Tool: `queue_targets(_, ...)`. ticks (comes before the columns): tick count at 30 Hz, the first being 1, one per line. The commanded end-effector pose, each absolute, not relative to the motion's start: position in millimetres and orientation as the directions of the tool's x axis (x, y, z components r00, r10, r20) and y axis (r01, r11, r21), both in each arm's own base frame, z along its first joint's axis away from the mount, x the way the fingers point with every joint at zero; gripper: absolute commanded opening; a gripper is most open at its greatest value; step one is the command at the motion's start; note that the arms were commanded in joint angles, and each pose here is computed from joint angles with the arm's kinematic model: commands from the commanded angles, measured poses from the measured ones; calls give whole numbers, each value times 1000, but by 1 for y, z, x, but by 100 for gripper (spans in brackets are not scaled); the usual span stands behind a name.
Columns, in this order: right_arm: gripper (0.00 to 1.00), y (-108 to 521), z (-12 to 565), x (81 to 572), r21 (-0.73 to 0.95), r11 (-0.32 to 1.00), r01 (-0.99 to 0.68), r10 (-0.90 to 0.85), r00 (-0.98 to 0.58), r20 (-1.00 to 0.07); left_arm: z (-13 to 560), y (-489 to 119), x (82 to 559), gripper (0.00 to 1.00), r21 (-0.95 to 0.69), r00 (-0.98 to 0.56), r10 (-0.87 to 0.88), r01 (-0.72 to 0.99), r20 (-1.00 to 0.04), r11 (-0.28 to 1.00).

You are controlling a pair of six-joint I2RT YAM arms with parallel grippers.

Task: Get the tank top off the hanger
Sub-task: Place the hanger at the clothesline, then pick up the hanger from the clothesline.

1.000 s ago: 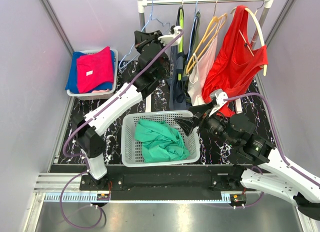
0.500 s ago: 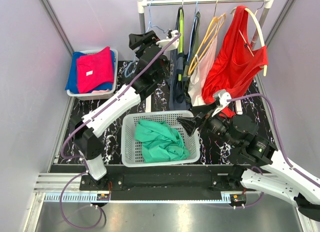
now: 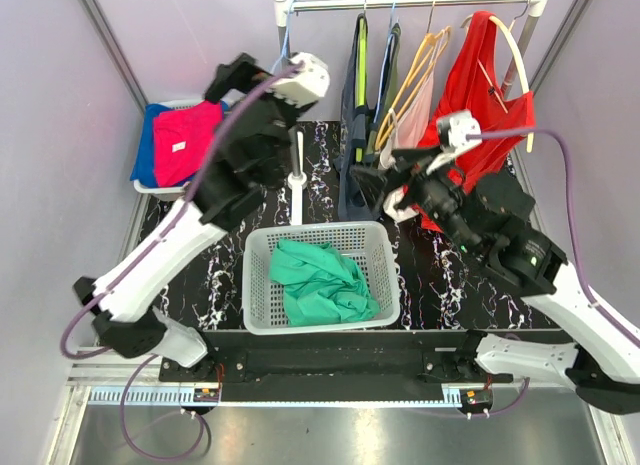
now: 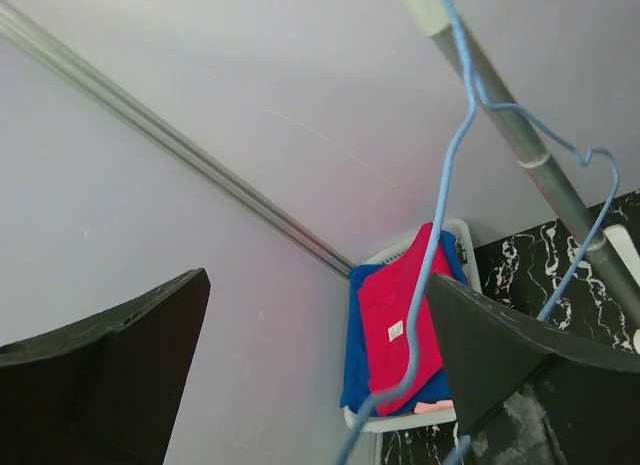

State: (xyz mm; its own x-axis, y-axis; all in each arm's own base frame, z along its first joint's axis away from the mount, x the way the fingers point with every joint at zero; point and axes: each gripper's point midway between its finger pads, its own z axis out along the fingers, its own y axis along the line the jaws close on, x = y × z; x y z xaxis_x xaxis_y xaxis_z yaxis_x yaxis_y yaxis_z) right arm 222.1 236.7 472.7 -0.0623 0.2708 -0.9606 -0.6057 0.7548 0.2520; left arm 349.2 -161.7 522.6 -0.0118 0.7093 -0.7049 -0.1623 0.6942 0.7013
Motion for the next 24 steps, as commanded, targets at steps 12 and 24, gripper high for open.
queue_targets(12,92,254,513,361,193,921,-338,215,28,-976,600,-79,252,99,396,220,395,-40,-892,917)
queue_targets(24,91,270,496,387,210,907,-365,205,-54,-977,603,-67,239,99,366,238,360,-20,-902,930)
